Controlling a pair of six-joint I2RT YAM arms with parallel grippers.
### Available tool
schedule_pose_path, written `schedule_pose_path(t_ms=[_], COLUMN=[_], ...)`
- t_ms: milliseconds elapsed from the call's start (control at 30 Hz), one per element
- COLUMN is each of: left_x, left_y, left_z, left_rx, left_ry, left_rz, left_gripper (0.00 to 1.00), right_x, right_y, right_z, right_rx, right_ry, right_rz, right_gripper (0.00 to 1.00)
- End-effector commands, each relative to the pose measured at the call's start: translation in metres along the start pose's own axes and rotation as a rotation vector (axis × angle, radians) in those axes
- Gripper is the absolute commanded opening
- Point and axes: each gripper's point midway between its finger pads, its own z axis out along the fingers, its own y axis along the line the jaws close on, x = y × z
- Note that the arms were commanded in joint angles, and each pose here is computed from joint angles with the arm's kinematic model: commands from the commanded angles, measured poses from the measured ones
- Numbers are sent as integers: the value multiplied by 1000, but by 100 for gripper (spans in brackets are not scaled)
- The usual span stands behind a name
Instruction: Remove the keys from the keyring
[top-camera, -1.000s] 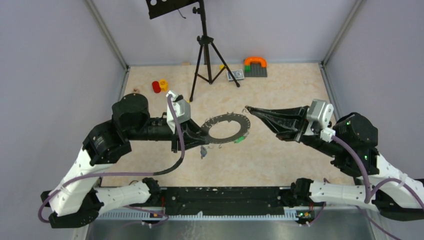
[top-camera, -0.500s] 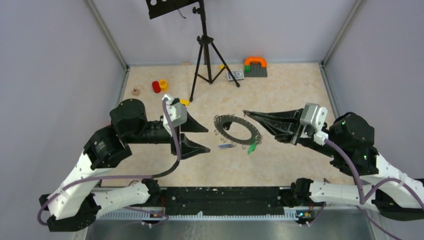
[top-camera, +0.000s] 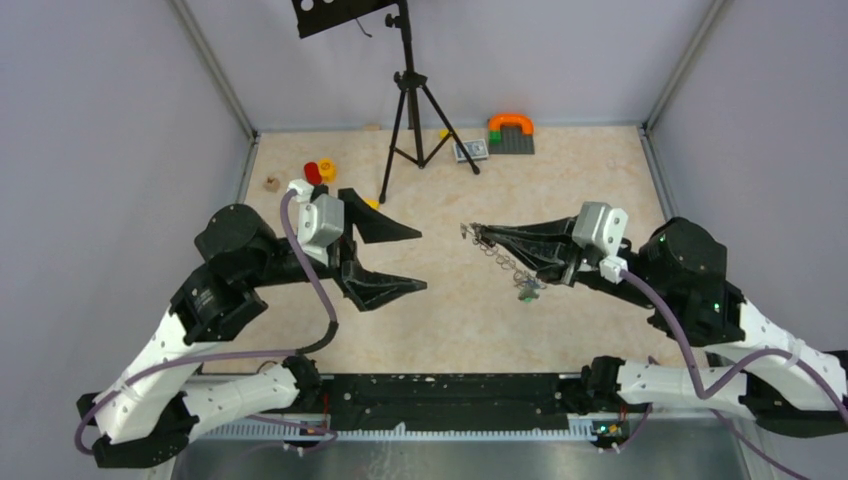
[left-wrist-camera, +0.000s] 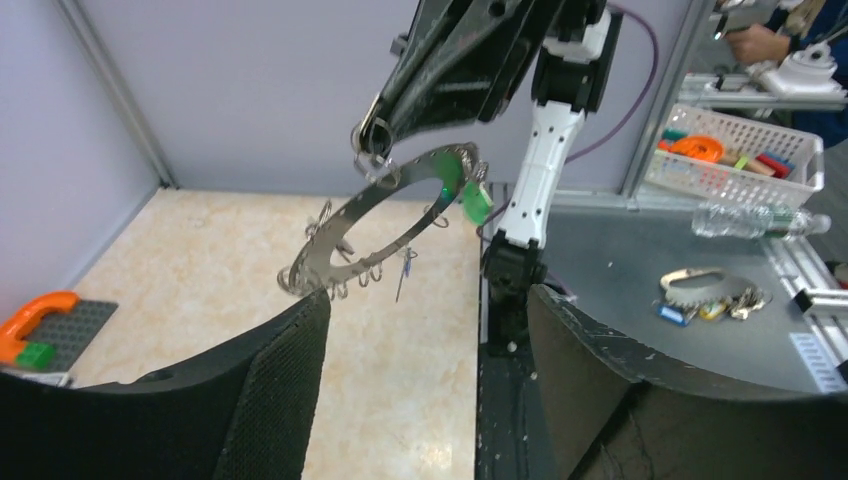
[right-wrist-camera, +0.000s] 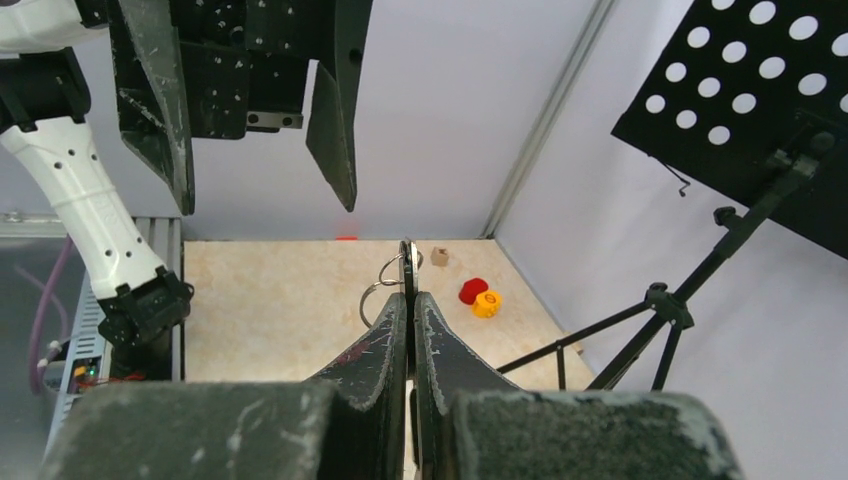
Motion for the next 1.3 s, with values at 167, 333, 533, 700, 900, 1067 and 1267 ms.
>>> schedule_pose_path(t_ms=[167,333,533,700,900,1067,1267], left_x=[-22,-10,10,25,33,34,40], left_y=[-4,9,36,47,54,62,70], left_z=[29,37,43,45,37,29,14], left_rx=[116,66,-64,-109,-151,-220,-286], left_ry=[-134,-109,-65,-20,21,4,26], left_rz=[-38,-53,-64,-65,-7,20,95], left_gripper=[65,66,68,66,67,70,74], right_x=[-24,-20,-4,6,29,54,82], right_y=[-10,-13,-17,-20,-28,-44,-54], right_z=[6,11,19,24,24,22,15], right_rx=[27,41,64,75,79,142,148], right_ry=[-39,-11,87,159,343,507,720], right_rz=[9,22,29,17,-56,-140,-239], right_gripper=[0,0,0,0,0,0,0])
